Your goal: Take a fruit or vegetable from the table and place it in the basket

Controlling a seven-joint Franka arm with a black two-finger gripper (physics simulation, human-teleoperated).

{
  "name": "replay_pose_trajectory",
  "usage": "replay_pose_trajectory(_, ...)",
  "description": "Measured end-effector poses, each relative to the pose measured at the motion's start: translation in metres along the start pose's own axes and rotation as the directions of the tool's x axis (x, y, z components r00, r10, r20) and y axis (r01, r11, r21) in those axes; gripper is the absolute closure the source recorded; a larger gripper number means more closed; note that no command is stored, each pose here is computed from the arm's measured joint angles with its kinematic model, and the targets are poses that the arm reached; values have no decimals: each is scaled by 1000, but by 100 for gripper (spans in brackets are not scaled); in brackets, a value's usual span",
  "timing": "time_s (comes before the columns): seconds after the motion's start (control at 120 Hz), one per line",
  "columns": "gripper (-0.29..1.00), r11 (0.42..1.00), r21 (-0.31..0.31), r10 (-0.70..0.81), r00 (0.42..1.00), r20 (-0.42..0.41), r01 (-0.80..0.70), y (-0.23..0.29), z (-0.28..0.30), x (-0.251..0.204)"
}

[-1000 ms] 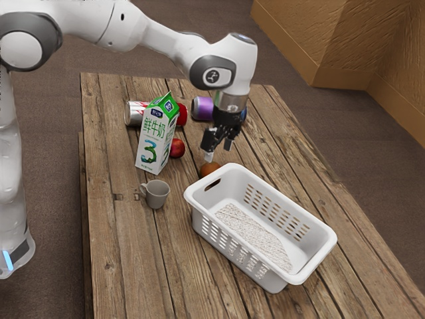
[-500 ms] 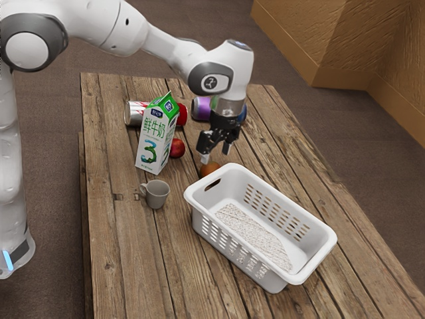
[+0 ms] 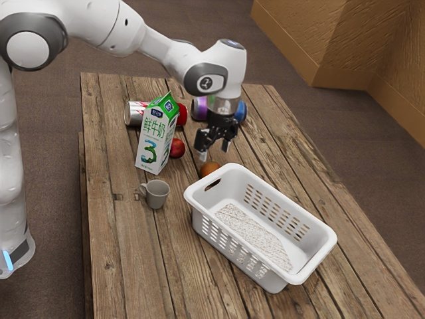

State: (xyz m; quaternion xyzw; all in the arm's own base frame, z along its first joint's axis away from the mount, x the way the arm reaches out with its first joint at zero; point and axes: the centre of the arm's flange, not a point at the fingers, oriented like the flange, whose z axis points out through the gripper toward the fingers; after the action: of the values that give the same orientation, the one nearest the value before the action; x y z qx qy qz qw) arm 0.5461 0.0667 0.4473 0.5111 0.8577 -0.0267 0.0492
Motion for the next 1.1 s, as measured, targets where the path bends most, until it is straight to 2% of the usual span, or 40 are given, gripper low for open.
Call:
replay_pose_trajectory(0.617, 0, 988, -25, 151, 987, 49, -150, -33, -1, -70)
replay_pose_trajectory(0.958, 0, 997, -38, 71, 996, 52, -70, -11, -4, -27)
replay_pose_trajectory(1.1, 0, 997, -37, 63, 997, 51, -61, -8, -4, -22)
